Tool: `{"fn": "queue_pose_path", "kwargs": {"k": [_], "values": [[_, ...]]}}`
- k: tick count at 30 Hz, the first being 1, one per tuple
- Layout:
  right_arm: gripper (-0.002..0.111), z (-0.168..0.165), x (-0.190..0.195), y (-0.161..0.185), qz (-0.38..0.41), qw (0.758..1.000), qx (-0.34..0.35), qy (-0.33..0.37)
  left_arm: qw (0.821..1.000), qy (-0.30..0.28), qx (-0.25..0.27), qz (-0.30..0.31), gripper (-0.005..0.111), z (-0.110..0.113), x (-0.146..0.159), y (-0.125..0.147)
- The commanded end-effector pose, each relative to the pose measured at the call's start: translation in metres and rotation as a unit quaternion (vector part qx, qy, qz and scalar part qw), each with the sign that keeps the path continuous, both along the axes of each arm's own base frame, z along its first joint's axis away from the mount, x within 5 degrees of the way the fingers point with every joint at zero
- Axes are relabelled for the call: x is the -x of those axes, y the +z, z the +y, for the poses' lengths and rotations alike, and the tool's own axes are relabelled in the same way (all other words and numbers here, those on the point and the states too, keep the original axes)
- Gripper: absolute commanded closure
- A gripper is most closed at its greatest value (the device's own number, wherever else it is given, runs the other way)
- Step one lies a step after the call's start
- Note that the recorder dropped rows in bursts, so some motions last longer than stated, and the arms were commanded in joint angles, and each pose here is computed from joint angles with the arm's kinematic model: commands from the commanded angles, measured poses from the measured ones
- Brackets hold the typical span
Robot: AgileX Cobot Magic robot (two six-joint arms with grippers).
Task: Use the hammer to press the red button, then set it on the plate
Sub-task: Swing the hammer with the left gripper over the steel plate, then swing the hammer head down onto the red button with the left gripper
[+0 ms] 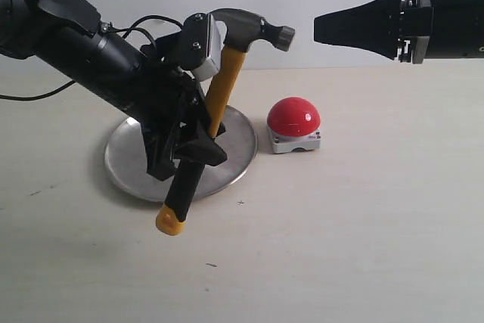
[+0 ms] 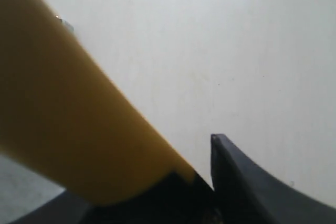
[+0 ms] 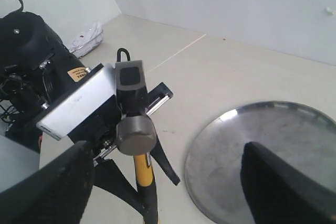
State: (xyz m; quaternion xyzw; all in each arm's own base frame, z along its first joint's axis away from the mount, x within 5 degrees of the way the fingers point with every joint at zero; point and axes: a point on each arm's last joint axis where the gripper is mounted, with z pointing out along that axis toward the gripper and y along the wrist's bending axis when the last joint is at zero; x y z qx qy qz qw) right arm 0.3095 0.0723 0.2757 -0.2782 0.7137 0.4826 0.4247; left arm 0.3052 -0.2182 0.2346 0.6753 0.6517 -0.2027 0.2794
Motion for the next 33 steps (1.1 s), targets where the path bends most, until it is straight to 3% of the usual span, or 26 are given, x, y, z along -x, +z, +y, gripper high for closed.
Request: {"fn": "queue_pose_path", "kwargs": {"k": [1, 6, 11, 14, 22, 25, 27, 33], "values": [[0.035, -0.001, 0.002, 0.010, -0.022, 1.000, -0.004, -0.004, 0.999, 0.039, 0.020, -0.014, 0.107, 0.000, -0.005, 0.010], [0.035, -0.001, 0.006, 0.015, -0.032, 0.999, 0.003, 0.000, 0.983, 0.175, 0.007, -0.047, 0.107, 0.013, -0.027, 0.011], [0.035, -0.001, 0.006, 0.015, -0.032, 0.999, 0.003, 0.000, 0.988, 0.146, 0.022, -0.049, 0.107, -0.008, -0.008, 0.022], [0.035, -0.001, 0.006, 0.015, -0.032, 0.999, 0.003, 0.000, 0.991, 0.112, -0.003, -0.075, 0.107, -0.018, 0.004, 0.025], [0.035, -0.001, 0.007, 0.015, -0.031, 1.000, 0.004, 0.001, 0.965, 0.239, -0.055, -0.094, 0.107, -0.003, -0.002, 0.032], [0.035, -0.003, 0.008, 0.017, -0.035, 0.999, 0.006, -0.002, 0.962, 0.245, -0.071, -0.102, 0.107, -0.005, 0.005, 0.037], [0.035, -0.007, 0.010, 0.021, -0.043, 0.999, 0.010, -0.006, 0.965, 0.217, -0.093, -0.116, 0.107, -0.010, 0.014, 0.038], [0.035, -0.012, 0.013, 0.025, -0.051, 0.998, 0.020, -0.010, 0.964, 0.216, -0.094, -0.126, 0.107, -0.013, 0.012, 0.035]]}}
